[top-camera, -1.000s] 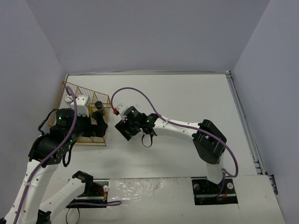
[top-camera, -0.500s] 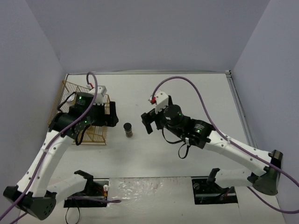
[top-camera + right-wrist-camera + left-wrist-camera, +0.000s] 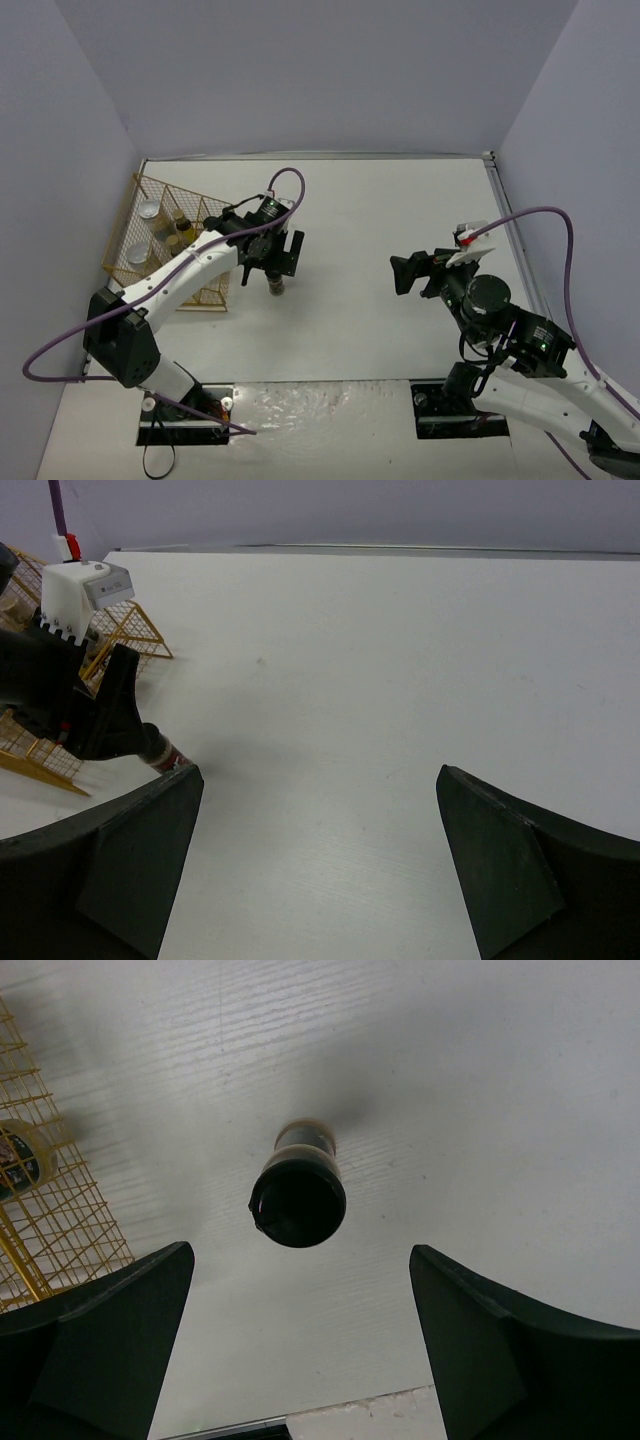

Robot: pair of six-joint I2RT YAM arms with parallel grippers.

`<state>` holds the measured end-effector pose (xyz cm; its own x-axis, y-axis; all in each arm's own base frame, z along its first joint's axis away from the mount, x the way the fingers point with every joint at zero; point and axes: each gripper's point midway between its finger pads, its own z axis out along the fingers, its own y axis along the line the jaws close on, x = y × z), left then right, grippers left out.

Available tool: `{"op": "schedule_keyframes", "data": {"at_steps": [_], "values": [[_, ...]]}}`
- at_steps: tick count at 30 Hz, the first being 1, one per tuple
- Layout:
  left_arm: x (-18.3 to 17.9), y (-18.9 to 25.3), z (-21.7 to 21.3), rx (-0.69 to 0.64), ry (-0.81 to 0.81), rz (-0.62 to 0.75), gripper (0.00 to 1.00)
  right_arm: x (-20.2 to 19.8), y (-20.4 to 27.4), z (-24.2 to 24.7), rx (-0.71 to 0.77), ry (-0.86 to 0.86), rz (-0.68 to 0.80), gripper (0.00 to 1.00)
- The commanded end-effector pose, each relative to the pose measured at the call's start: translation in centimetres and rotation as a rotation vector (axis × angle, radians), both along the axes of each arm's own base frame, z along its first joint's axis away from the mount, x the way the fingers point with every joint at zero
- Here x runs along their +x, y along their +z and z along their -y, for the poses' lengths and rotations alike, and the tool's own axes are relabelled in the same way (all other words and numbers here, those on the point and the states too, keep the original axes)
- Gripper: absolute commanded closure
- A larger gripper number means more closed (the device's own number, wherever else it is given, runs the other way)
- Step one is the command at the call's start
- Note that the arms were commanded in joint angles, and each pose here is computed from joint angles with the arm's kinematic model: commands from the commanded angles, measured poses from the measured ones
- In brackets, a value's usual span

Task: Organize the condiment bottles

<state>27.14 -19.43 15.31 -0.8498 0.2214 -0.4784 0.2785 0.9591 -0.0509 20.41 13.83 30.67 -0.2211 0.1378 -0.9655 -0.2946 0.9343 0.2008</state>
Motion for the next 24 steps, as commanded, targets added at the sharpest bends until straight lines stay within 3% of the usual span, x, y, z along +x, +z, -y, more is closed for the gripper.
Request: {"op": "schedule_keyframes", "data": {"at_steps": [1,4,18,24], "values": [[1.3,0.4,0.2,0.002,0.077,0.062,0.17,0.2,0.2,1.2,0.029,-0.073,-0.009,0.00],[1.5,-0.9,0.6,-0.003,0.080,0.044,0.20,0.1,0.1,1.3,0.030,-0.068,-0.012,0.00],[2.7,-3.2,0.8,0.045,0.112,0.032,0.58,-0.3,0.4,1.4,0.038,-0.047,-0.008,0.00],[2.6,0.2,0.7,0.014,0.136,0.073,0.87,-0.5,0.6,1.5,0.042,-0.042,-0.004,0.00]]}}
